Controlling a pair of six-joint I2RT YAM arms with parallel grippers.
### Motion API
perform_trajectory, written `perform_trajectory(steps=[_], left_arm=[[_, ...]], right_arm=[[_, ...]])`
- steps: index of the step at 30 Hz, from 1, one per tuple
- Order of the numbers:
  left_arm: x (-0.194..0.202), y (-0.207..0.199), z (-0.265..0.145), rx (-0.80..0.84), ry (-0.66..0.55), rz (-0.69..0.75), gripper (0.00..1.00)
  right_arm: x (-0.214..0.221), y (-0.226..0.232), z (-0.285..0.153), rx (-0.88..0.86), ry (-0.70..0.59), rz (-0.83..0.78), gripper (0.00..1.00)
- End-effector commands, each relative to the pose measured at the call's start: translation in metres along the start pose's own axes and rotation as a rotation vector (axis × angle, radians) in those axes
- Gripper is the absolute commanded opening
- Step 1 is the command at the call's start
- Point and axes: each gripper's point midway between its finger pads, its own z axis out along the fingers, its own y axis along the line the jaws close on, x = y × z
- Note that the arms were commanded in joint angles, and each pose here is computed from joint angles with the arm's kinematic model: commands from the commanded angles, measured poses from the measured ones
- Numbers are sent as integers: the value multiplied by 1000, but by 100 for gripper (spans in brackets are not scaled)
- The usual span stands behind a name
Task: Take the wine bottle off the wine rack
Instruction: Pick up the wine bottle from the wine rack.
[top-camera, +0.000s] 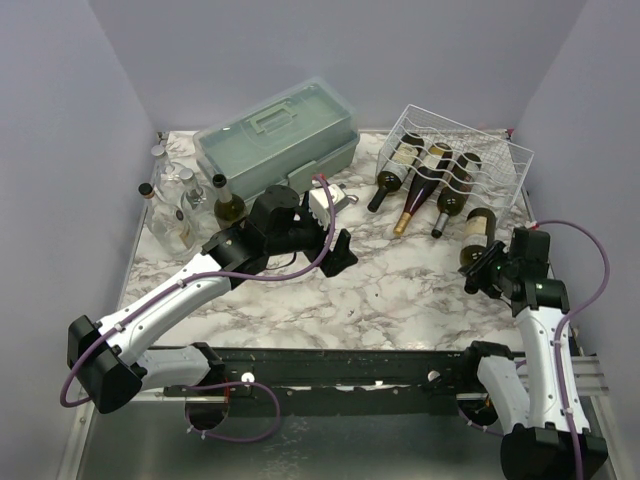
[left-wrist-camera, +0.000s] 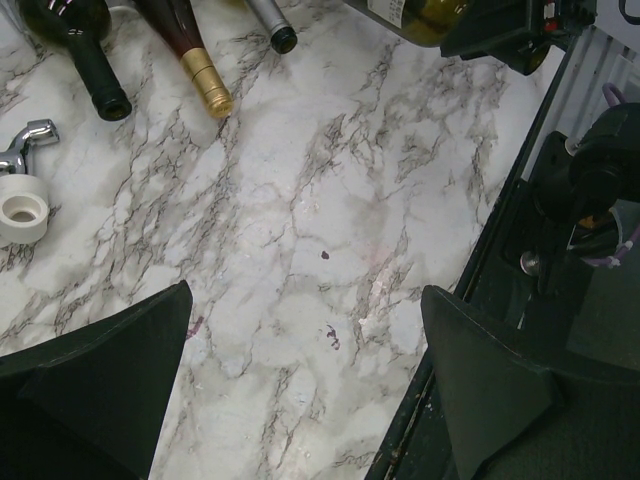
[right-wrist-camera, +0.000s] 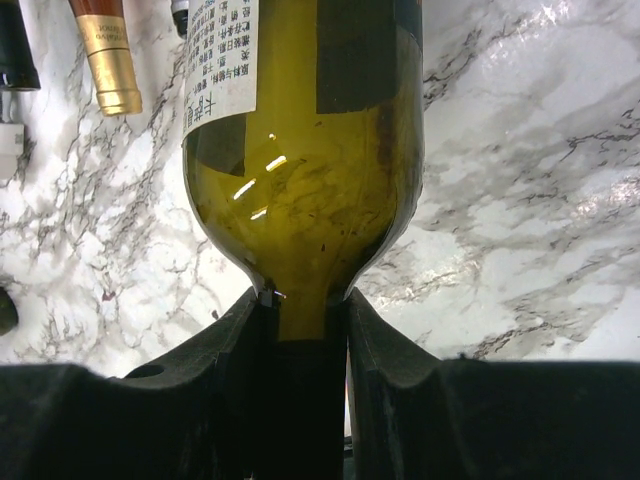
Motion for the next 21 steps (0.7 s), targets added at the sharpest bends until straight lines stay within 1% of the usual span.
perform_trajectory(steps=[1, 9, 21], left_arm=[[-6, -7, -6, 24, -20, 8, 99], [-5, -8, -5, 31, -18, 9, 99], [-6, -9, -6, 38, -22, 21, 99]], right_arm=[[-19, 26, -19, -114, -86, -20, 0], [0, 27, -35, -161, -40, -62, 0], [1, 39, -68, -225, -63, -116, 0]])
